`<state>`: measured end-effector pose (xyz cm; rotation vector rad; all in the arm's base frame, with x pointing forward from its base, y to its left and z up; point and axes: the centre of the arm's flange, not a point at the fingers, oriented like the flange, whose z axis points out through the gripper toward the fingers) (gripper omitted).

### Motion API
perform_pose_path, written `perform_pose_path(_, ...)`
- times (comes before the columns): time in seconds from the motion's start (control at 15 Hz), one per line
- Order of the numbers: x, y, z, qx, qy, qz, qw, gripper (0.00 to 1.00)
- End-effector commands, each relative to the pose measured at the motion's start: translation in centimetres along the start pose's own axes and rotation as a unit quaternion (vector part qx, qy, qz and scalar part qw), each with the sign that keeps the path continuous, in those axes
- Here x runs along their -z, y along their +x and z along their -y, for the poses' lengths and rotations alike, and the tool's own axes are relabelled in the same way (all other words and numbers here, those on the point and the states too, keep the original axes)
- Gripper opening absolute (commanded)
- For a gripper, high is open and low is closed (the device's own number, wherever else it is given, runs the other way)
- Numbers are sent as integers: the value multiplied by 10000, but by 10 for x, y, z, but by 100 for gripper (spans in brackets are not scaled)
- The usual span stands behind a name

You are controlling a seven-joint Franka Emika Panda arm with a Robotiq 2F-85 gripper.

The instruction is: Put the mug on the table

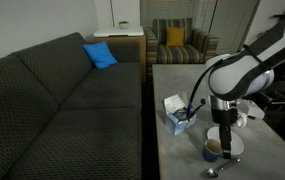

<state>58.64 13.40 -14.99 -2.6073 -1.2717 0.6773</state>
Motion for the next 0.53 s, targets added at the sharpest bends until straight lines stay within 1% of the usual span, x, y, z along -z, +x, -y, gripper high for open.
perform_pose_path(0.0,24,-28,8,-267,47,-288,9992,100)
perform_pose_path(0.2,44,-50,17,-479,-118,-718,9962,100)
perform_pose_path(0.47,66,-73,26,-345,-167,-1170,9924,100)
